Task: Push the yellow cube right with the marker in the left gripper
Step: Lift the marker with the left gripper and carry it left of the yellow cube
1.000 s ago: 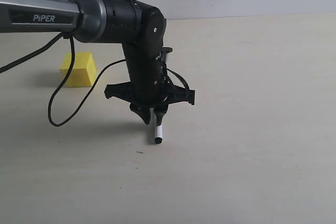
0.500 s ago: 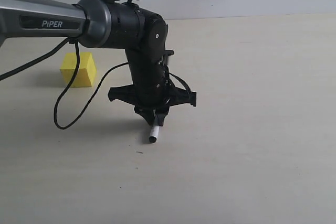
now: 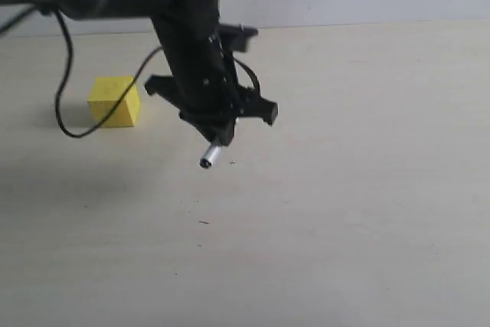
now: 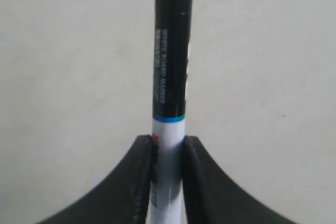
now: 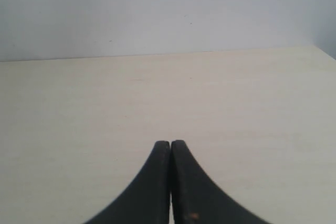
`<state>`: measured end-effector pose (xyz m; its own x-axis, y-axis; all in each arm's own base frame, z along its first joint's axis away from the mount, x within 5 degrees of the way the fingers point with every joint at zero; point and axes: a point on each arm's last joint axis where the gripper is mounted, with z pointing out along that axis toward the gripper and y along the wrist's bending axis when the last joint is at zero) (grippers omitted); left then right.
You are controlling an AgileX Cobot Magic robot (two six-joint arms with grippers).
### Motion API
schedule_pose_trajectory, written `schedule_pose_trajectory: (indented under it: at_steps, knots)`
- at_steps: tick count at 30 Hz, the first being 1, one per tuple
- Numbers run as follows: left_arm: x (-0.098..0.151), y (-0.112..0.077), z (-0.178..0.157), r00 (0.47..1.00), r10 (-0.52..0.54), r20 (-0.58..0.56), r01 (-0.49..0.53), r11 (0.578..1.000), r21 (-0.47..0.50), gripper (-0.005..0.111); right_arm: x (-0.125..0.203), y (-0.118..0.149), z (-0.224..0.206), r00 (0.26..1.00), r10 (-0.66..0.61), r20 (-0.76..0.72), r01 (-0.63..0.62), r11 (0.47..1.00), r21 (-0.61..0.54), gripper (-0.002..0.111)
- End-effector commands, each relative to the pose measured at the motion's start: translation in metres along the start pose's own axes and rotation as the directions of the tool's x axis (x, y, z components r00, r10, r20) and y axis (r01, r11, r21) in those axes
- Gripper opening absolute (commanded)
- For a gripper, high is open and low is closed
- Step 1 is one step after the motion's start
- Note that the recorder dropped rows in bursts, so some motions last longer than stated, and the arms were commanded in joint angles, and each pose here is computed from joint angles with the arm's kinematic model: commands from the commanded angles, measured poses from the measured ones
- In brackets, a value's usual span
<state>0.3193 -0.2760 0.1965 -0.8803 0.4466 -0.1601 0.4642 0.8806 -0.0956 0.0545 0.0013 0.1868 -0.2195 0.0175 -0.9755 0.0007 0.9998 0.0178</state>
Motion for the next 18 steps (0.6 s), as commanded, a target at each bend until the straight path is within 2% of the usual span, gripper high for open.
schedule_pose_trajectory:
  at_steps: [1,3,6,9,10,12,13,14,15,16,17,18]
  knots:
    - [0.013,0.032,-0.083,0.995,0.047,0.092,-0.044,0.998,-0.033,0.000,0.001,0.000,0.000,1.000,-0.006,0.003,0.006,1.000,0.006,0.000]
    - [0.029,0.056,-0.109,0.994,0.055,0.091,-0.048,0.995,-0.083,0.000,0.001,0.000,0.000,1.000,-0.006,0.003,0.006,1.000,0.006,0.000]
    - [0.062,0.098,-0.139,0.995,0.032,0.092,-0.010,0.973,-0.230,0.000,0.001,0.000,0.000,1.000,-0.006,0.003,0.006,1.000,0.006,0.000]
    - [0.098,0.147,-0.158,0.987,-0.100,0.124,0.137,0.930,-0.340,0.000,0.001,0.000,0.000,1.000,-0.006,0.003,0.006,1.000,0.006,0.000]
    - [0.112,0.167,-0.162,0.974,-0.179,0.138,0.218,0.906,-0.363,0.000,0.001,0.000,0.000,1.000,-0.006,0.003,0.006,1.000,0.006,0.000]
    - [0.130,0.195,-0.164,0.943,-0.296,0.152,0.333,0.865,-0.375,0.000,0.001,0.000,0.000,1.000,-0.006,0.003,0.006,1.000,0.006,0.000]
    - [0.145,0.220,-0.161,0.915,-0.375,0.149,0.403,0.830,-0.385,0.000,0.001,0.000,0.000,1.000,-0.006,0.003,0.006,1.000,0.006,0.000]
    - [0.150,0.230,-0.157,0.914,-0.385,0.131,0.404,0.830,-0.385,0.000,0.001,0.000,0.000,1.000,-0.006,0.003,0.006,1.000,0.006,0.000]
    - [0.153,0.242,-0.146,0.936,-0.339,0.094,0.349,0.857,-0.381,0.000,0.001,0.000,0.000,1.000,-0.006,0.003,0.006,1.000,0.006,0.000]
    - [0.151,0.246,-0.139,0.958,-0.279,0.072,0.285,0.881,-0.379,0.000,0.001,0.000,0.000,1.000,-0.006,0.003,0.006,1.000,0.006,0.000]
    - [0.143,0.252,-0.128,0.986,-0.154,0.055,0.164,0.907,-0.388,0.000,0.001,0.000,0.000,1.000,-0.006,0.003,0.006,1.000,0.006,0.000]
    - [0.136,0.255,-0.122,0.994,-0.085,0.064,0.104,0.912,-0.397,0.000,0.001,0.000,0.000,1.000,-0.006,0.003,0.006,1.000,0.006,0.000]
